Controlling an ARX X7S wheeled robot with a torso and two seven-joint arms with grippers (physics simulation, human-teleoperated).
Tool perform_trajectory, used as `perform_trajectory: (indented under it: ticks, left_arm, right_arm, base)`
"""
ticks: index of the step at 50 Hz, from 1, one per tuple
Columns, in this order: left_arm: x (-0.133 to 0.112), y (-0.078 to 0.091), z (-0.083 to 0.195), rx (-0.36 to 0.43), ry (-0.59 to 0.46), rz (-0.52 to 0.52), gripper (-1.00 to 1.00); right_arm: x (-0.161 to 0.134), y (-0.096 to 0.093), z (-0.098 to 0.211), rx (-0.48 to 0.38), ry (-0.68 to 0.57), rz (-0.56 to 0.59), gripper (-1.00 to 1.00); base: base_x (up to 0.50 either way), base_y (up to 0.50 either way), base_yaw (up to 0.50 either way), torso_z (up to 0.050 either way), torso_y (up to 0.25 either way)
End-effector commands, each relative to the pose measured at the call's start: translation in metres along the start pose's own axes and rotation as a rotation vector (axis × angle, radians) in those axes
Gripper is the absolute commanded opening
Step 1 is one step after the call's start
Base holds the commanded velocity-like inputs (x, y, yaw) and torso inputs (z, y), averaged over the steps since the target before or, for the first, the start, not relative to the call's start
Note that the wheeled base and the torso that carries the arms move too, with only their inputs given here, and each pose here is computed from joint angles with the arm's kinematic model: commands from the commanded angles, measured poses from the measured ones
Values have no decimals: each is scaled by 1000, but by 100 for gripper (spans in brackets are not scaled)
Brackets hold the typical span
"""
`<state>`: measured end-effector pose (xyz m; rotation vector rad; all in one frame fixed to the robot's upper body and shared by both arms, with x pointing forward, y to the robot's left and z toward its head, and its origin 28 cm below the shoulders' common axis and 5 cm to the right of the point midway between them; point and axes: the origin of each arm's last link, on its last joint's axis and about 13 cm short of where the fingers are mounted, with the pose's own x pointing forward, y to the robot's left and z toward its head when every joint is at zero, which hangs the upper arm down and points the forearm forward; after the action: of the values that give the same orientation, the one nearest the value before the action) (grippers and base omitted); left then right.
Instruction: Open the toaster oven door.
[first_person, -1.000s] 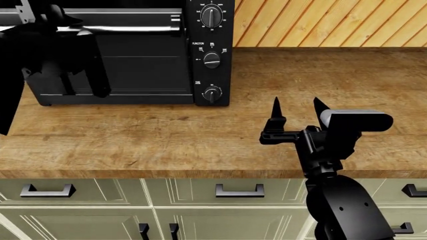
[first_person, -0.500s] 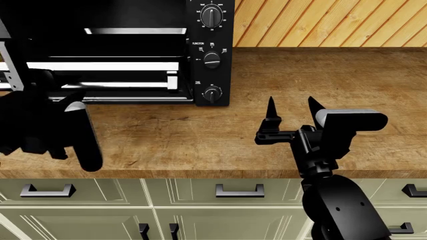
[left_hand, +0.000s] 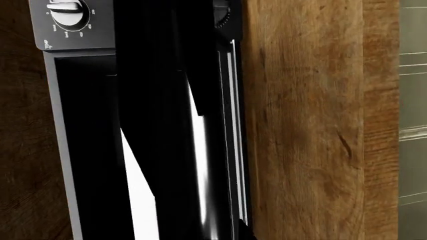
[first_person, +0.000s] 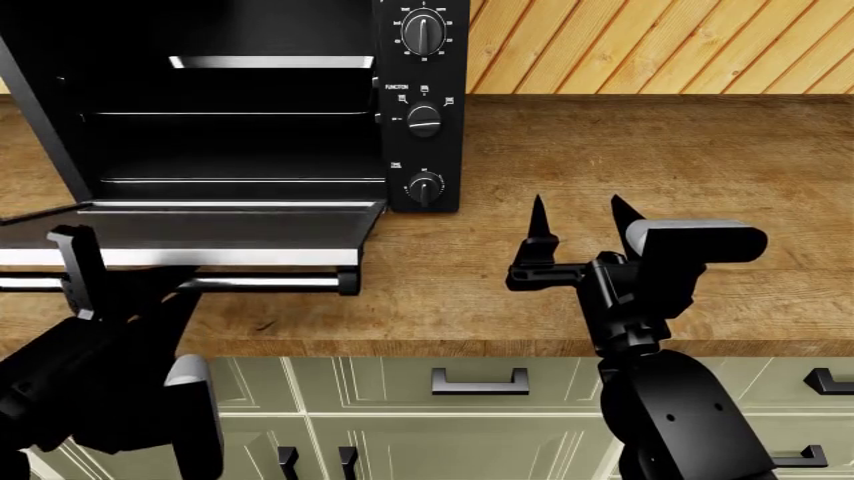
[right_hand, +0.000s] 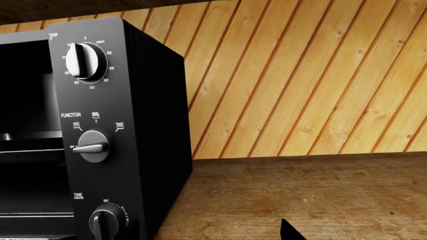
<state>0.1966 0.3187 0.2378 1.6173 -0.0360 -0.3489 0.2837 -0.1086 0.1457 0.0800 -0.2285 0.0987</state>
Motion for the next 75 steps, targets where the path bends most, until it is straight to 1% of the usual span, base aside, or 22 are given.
perform_trajectory:
  ticks: [1,4,11,19,24,35,47,53,63,75]
  left_arm:
    - [-12,-79,35,-225,-200,-376,-100]
    - [-16,-89,37,-242,-202,-407,-100]
    - [-29,-122,46,-281,-224,-500,-100]
    - [-44,-147,54,-322,-243,-589,-100]
    - [-48,-157,55,-344,-247,-628,-100]
    - [-49,-167,54,-394,-248,-706,-100]
    - [-66,-182,62,-482,-238,-788,-100]
    - [-73,-187,65,-512,-227,-818,-100]
    - [-80,-192,67,-546,-215,-845,-100]
    - [-82,-193,68,-556,-213,-850,-100]
  right_arm:
    - [0,0,-2,-3,6,-4,100]
    - [0,0,-2,-4,6,-6,100]
    - [0,1,-3,-6,10,-4,100]
    - [0,1,-5,-4,13,-3,100]
    - [0,1,-6,-3,13,-2,100]
    - [0,1,-7,0,15,-3,100]
    - [-1,1,-9,0,20,-3,100]
    - [-1,2,-9,1,22,-2,100]
    - [-1,2,-11,2,25,-3,100]
    - [-2,2,-12,3,26,-3,100]
  base:
    - [0,-3,-8,0,0]
    - [4,-3,-9,0,0]
    - [5,-4,-10,0,0]
    - [7,-6,-11,0,0]
    - [8,-6,-10,0,0]
    - [10,-6,-11,0,0]
    - [8,-6,-12,0,0]
    - [4,-5,-11,0,0]
    - [1,-5,-7,0,0]
    - [-1,-5,-7,0,0]
